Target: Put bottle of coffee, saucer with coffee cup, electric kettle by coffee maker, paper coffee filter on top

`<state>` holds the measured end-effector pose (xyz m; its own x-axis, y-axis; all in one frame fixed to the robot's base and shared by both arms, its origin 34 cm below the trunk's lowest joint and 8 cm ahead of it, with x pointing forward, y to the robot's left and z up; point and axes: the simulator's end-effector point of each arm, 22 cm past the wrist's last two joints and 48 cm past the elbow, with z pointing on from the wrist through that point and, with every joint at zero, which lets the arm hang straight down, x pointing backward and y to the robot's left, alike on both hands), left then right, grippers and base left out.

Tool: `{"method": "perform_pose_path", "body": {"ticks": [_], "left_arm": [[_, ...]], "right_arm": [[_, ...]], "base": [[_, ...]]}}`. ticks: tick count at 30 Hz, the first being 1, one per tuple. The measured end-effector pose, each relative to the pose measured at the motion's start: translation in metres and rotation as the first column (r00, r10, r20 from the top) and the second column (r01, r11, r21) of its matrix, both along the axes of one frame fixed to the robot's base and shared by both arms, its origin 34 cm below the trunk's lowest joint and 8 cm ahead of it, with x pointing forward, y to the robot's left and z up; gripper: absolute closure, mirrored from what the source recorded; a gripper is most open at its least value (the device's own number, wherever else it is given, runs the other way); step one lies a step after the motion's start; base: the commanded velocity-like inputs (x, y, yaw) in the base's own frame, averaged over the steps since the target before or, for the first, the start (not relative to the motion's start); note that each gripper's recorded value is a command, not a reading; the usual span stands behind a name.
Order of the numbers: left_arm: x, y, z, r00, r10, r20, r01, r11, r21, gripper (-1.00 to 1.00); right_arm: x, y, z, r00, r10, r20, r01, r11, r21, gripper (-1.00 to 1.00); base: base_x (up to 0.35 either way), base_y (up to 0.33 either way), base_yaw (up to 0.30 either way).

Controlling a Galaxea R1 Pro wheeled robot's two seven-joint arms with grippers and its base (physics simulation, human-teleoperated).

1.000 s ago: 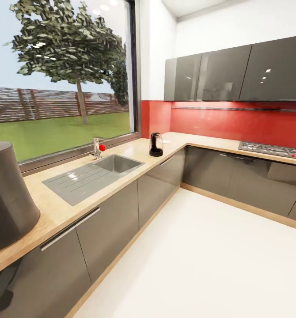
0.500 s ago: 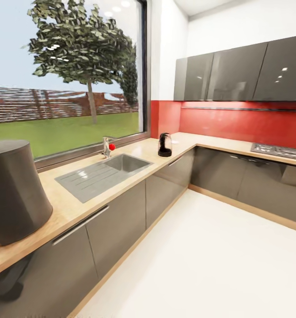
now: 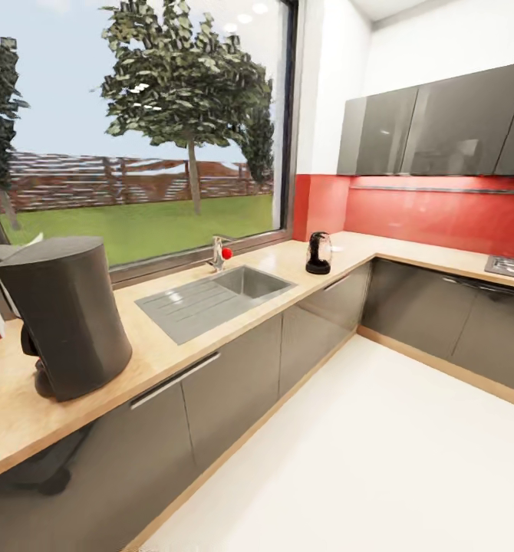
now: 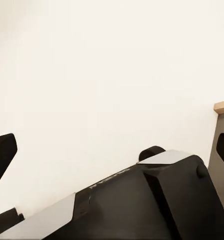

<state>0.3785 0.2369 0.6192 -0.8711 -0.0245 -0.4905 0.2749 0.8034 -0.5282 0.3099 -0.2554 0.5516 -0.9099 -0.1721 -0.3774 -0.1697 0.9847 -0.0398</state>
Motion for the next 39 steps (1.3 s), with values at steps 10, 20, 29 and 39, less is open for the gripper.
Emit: {"method": "perform_pose_path", "body": {"ticks": [10, 20, 29, 39], "left_arm": [[-0.0024, 0.0059, -0.0008, 1.0, 0.009, -0.004, -0.009, 1.0, 0.006, -1.0], [-0.0022, 0.0098, -0.0008, 1.0, 0.011, -0.003, -0.011, 1.0, 0.011, -1.0], [-0.0019, 0.0104, -0.0009, 1.0, 0.011, -0.003, -0.011, 1.0, 0.011, -1.0], [-0.0019, 0.0105, -0.0009, 1.0, 0.012, -0.003, -0.012, 1.0, 0.011, -1.0]], "right_arm": [[0.0, 0.0002, 0.0, 1.0, 0.001, 0.0, -0.001, 1.0, 0.0, -1.0], [0.0003, -0.0001, 0.0001, 1.0, 0.0, 0.001, 0.0, 1.0, 0.0, -1.0], [0.0002, 0.0001, 0.0, 1.0, 0.001, 0.0, -0.001, 1.0, 0.0, -1.0], [0.0003, 0.0009, 0.0, 1.0, 0.003, 0.001, -0.003, 1.0, 0.0, -1.0]], "base": [[0.062, 0.237, 0.118], [0.006, 0.108, 0.246], [-0.102, 0.141, 0.206], [-0.197, 0.214, 0.149]]}}
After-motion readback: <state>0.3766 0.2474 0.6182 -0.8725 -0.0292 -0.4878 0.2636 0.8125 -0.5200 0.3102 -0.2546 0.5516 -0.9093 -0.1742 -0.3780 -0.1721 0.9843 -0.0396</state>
